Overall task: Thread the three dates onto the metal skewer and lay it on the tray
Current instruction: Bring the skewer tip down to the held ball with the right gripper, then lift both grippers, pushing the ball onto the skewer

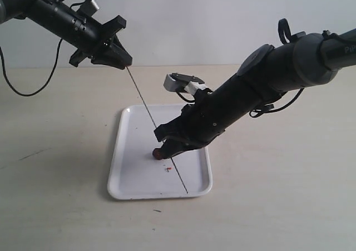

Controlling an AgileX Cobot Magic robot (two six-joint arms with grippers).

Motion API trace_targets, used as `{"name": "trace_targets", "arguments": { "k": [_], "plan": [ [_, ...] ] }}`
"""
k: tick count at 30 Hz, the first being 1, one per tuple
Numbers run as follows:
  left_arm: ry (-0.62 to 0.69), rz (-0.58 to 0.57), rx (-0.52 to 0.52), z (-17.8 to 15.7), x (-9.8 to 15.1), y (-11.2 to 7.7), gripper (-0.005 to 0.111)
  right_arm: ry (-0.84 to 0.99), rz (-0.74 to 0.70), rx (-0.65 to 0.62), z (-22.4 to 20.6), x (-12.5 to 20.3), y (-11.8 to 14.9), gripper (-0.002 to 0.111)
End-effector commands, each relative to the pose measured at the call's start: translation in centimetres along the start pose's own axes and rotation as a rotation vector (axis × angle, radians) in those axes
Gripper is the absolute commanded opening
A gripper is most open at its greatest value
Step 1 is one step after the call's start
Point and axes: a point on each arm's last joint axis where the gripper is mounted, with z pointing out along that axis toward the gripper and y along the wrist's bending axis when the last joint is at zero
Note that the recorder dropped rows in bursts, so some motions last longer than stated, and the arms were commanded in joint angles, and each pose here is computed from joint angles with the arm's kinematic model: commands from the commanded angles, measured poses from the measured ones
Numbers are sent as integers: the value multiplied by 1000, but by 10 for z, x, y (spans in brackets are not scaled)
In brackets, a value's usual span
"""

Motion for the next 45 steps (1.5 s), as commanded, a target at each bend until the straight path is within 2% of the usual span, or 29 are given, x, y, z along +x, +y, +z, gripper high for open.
{"name": "trace_targets", "arguments": {
  "k": [1,8,15,21,33,40,45],
  "plan": [
    [2,5,21,-3,1,-8,22,-9,-13,9,0,-2,0,0],
    [11,8,22,-2,1,-8,22,-28,-10,31,0,-4,-2,0],
    [19,28,28,7,4,-17,22,-23,-9,8,0,-10,0,0],
    [22,43,25,10,5,-21,22,-47,69,-8,6,-22,-3,0],
    [14,43,24,10,4,-21,22,-236,122,-44,-18,-74,15,0],
    [13,36,41,10,4,-23,22,-267,165,-59,-5,-95,7,0],
    [14,41,37,10,4,-22,22,-294,146,-65,-1,-108,4,0]
  ]
}}
